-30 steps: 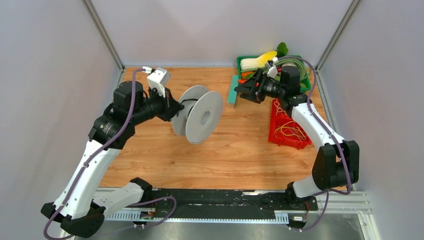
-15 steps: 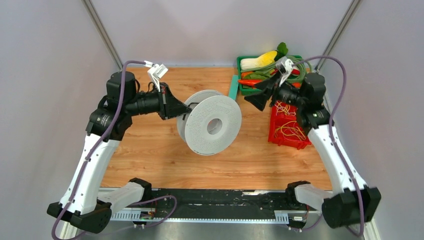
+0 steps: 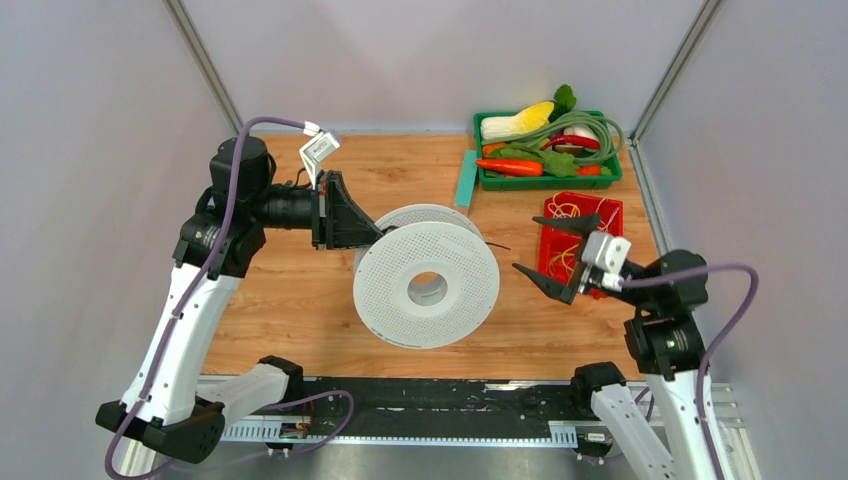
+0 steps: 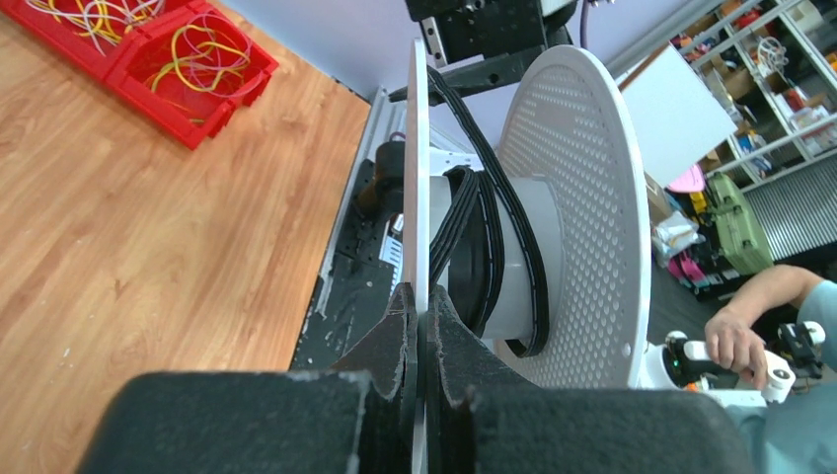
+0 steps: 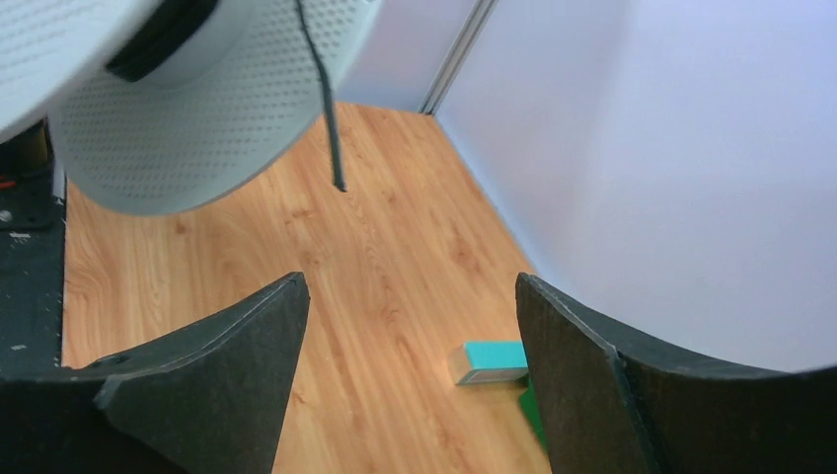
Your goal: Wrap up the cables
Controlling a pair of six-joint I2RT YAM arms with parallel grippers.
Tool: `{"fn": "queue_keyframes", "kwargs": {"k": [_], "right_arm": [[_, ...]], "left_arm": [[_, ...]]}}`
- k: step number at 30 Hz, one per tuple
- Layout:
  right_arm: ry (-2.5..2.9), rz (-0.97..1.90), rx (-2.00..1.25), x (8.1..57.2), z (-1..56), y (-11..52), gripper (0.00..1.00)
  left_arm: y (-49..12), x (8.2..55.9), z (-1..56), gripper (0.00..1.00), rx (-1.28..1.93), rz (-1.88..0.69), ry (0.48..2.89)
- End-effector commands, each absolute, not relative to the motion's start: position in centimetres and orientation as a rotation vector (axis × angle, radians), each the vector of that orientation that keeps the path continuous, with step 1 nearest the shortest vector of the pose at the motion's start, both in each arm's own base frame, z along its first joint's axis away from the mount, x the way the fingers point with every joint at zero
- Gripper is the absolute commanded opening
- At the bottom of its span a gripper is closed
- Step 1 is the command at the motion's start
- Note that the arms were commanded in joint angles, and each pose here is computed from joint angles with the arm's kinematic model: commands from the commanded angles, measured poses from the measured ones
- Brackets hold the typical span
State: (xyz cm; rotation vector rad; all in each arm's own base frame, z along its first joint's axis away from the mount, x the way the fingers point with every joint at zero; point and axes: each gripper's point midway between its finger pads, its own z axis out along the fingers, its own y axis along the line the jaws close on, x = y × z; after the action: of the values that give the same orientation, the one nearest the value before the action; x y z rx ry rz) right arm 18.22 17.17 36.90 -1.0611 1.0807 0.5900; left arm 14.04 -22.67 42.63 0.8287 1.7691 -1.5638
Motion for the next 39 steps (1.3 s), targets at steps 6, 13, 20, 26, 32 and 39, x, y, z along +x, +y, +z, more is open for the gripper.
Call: {"fn": "queue_keyframes", "kwargs": {"k": [6, 13, 20, 26, 32, 39], "right_arm": [[0.888, 0.528, -1.182, 14.7, 38.1, 17.6, 0.70], [0.874, 0.615, -1.186, 14.3, 39.7, 19.0, 0.65], [0.859, 0.621, -1.208, 14.2, 39.7, 20.7, 0.52], [0.879, 0.597, -1.221, 15.1, 39.1, 21.9, 0.37], [0.872, 0.587, -1.172, 15.3, 39.8, 21.9, 0.00], [0.960, 0.700, -1.095, 15.1, 39.0, 22.2, 0.00]], "left_arm": [[-22.1, 11.6, 43.2, 0.00, 0.914, -1.600, 1.707], [-22.3, 12.3, 43.0, 0.00, 0.877, -1.617, 1.728], [-22.5, 12.6, 43.2, 0.00, 0.859, -1.628, 1.729], [-22.6, 12.7, 43.1, 0.00, 0.848, -1.636, 1.728], [-22.7, 13.5, 42.6, 0.00, 0.775, -1.636, 1.760], [-22.8, 18.1, 44.3, 0.00, 0.446, -1.682, 1.734]]}}
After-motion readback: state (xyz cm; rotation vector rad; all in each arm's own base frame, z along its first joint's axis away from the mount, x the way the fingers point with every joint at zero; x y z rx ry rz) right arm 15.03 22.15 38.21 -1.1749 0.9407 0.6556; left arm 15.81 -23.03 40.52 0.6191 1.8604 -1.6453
